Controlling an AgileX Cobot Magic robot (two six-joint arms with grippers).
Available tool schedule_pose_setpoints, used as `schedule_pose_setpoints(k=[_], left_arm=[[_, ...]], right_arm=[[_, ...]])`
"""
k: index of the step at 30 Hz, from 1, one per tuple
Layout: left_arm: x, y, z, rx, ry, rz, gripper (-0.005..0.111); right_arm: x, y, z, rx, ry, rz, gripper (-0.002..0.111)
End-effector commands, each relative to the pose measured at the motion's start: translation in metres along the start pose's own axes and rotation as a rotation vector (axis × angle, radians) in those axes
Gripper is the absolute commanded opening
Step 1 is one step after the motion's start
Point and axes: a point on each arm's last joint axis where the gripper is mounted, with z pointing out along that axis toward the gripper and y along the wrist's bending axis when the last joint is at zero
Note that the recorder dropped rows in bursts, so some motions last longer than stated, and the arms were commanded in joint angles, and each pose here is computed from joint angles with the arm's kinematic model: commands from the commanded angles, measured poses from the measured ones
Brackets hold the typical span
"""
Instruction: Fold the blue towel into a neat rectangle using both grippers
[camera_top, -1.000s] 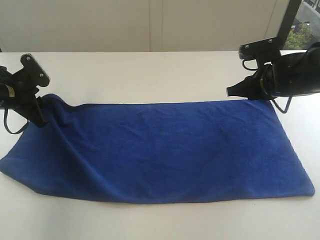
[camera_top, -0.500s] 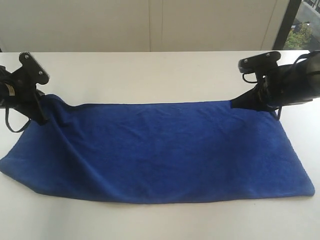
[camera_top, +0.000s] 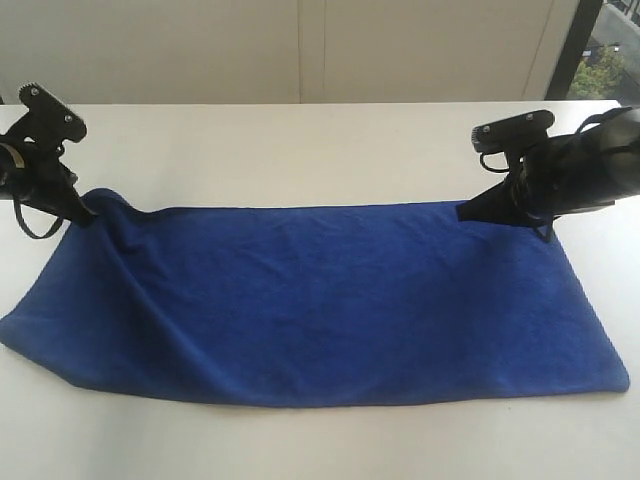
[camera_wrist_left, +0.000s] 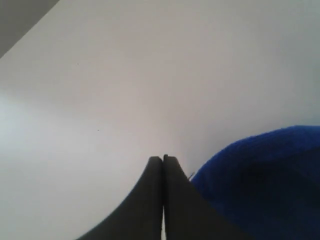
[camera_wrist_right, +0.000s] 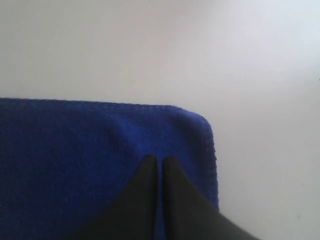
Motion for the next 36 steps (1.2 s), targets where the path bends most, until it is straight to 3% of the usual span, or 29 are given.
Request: schedule_pose_setpoints(k=[1,6,11,15,20,26,36], left_arm=[[-0.001,0.006,-0.015,0.001,0.077,-0.099,0.000],[-0.002,0.015,-0.078,0.015,0.327,-0.277,0.000],[0.022,-0.015,-0.111,0.106,0.401,-0.439,0.000],[0.040,-0.046,-0.113,0.180,0.476,-0.406,0.000],[0.040,-0.068,-0.111,0.217,0.424,-0.325,0.000],[0.031,-0.078,-0.102,0.224,0.349,-0.283,0.000],[0.042,-0.091,-0.062,0.242,0.369,-0.283,0.000]], right_arm=[[-0.001,-0.004,0.000,0.014,-0.001,-0.003,0.004],[-0.001,-0.001,-0.002,-0.026,-0.006,0.000,0.004],[-0.003,-0.006,-0.015,-0.026,-0.023,-0.003,0.004],[-0.004,-0.004,-0.018,-0.051,-0.031,0.000,0.004],[-0.004,-0.001,-0.018,-0.084,-0.032,-0.001,0.004],[-0.004,-0.001,-0.018,-0.090,-0.033,-0.001,0.004],[-0.004,-0.001,-0.018,-0.088,-0.032,-0.001,0.004]])
